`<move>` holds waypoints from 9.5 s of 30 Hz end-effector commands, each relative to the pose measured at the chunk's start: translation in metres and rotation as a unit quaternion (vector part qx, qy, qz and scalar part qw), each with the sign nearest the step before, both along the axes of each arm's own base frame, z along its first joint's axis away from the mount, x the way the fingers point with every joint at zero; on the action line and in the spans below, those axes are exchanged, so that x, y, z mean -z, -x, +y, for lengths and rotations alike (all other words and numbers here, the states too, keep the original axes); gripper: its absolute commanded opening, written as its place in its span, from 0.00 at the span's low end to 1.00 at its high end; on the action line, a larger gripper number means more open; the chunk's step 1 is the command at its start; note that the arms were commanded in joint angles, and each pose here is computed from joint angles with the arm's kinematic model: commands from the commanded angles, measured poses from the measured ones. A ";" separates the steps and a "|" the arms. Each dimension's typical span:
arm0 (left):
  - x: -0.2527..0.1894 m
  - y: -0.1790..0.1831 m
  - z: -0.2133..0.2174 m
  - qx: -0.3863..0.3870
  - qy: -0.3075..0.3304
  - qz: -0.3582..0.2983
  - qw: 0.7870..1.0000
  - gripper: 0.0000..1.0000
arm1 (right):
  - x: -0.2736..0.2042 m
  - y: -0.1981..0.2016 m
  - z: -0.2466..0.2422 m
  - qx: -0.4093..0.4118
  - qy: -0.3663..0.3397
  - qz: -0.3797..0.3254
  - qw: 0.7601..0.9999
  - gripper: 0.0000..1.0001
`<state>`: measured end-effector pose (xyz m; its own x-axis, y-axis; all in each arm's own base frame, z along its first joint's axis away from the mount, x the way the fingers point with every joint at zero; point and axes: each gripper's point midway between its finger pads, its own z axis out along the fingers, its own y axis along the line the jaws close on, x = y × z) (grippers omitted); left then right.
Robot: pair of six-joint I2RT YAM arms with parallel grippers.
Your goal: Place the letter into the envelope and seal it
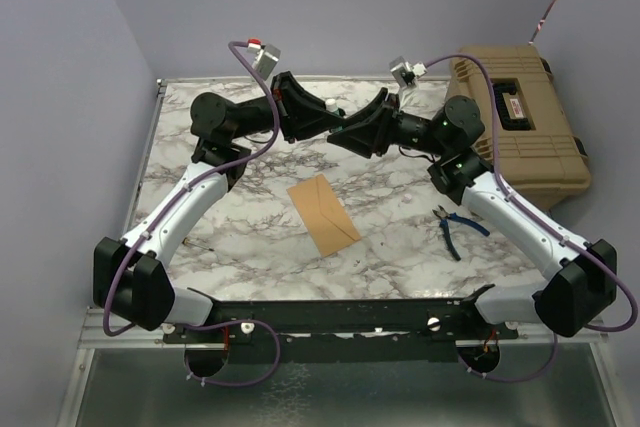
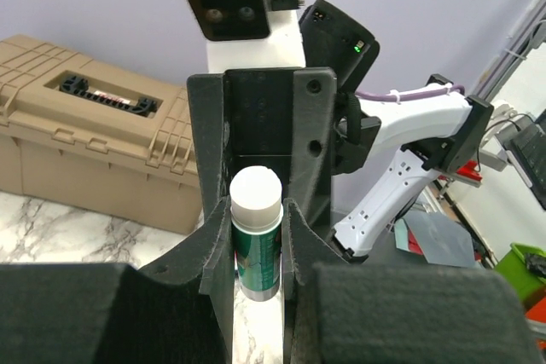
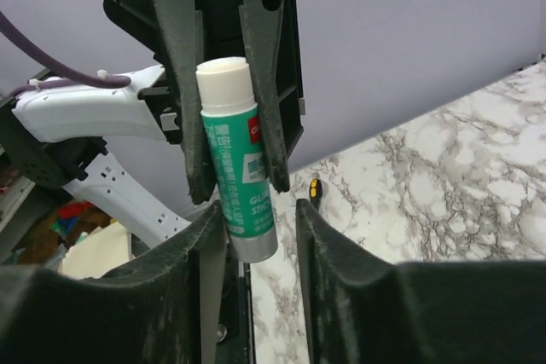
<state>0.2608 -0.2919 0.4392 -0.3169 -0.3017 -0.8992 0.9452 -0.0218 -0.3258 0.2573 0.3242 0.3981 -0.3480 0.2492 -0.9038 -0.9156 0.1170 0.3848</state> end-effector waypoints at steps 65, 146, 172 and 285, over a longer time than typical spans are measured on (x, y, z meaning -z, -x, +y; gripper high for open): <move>-0.021 0.042 0.005 -0.006 -0.031 -0.078 0.996 0.00 | -0.003 0.044 0.002 -0.099 0.042 -0.064 0.992 0.39; 0.025 -0.024 0.014 -0.133 -0.016 0.061 0.989 0.31 | -0.017 -0.022 0.029 0.113 -0.046 -0.006 0.992 0.04; 0.096 -0.111 0.092 -0.459 -0.133 0.100 0.873 0.00 | 0.123 -0.063 -0.044 0.283 0.253 0.117 0.918 0.65; 0.154 -0.019 -0.019 -0.114 -0.237 -0.056 0.963 0.00 | 0.045 -0.046 -0.061 0.091 0.148 0.231 0.957 0.01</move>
